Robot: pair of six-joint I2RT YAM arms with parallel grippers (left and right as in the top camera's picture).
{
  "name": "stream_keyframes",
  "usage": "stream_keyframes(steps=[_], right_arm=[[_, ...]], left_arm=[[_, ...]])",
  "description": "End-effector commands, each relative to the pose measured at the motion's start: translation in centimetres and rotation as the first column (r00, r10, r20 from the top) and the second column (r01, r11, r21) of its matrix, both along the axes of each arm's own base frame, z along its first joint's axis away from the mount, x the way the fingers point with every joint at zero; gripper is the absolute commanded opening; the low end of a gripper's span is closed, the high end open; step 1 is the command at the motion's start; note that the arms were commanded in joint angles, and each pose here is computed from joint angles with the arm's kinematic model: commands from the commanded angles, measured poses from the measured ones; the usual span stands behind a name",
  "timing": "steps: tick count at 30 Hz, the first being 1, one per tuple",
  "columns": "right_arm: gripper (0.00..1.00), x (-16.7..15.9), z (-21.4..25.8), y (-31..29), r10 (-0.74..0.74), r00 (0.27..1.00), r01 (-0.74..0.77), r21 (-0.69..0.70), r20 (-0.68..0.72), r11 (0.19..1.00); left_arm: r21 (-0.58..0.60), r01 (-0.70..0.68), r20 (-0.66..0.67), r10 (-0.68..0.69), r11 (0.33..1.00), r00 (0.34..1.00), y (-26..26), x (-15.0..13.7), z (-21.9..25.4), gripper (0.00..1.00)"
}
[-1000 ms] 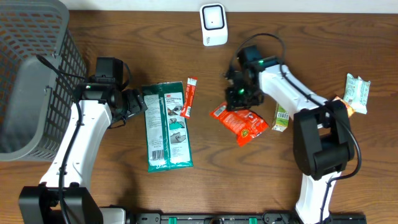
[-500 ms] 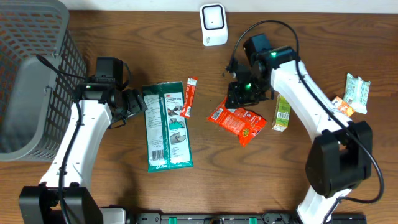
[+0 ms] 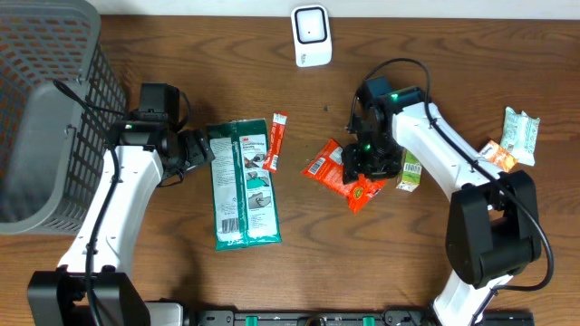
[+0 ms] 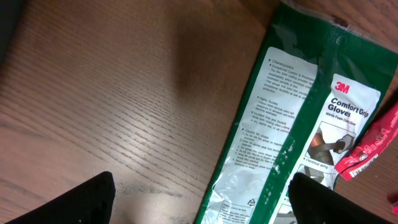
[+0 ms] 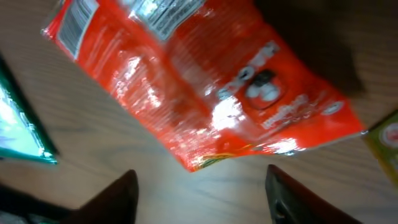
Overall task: Scan the item barcode
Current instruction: 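Lower the right gripper and grasp the red Hacks candy bag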
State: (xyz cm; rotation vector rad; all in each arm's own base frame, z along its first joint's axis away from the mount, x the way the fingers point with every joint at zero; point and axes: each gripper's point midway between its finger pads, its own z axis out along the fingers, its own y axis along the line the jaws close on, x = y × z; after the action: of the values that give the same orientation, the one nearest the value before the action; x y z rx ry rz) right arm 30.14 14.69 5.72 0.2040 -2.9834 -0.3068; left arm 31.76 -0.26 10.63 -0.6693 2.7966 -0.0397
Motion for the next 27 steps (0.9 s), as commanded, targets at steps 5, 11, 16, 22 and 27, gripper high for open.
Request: stream_keyframes(steps=[5,11,16,22,27], right_arm=[[0.99,0.2,-1.3,-0.8,-0.101,0.995,0.101,-0.051,0.003,0.994],[0.99,-0.1,-2.4,-0.8,-0.269,0.963,0.267,-0.075,-0.016,0.961],[0.99,0.5,-2.6,-0.7,-0.341,0.940,0.339,-0.076,-0.002,0.938],[0.98,1.1,-3.5,-1.0,-0.440,0.897,0.441,-0.092,0.034,0.893],[0.94,0.1,-4.4,-1.4,-0.490,0.872,0.487,-0.120,0.008,0.865]], left_arm=[[0.015,0.003,0.006,-0.003,1.000,1.000,0.3,0.1,0.3,0.90],[0.015,0.003,0.006,-0.003,1.000,1.000,0.3,0.1,0.3,0.90],[0.015,0.003,0.006,-0.003,1.000,1.000,0.3,0.1,0.3,0.90],[0.015,0.003,0.006,-0.003,1.000,1.000,0.3,0.1,0.3,0.90],[0.015,0.003,0.006,-0.003,1.000,1.000,0.3,0.1,0.3,0.90]])
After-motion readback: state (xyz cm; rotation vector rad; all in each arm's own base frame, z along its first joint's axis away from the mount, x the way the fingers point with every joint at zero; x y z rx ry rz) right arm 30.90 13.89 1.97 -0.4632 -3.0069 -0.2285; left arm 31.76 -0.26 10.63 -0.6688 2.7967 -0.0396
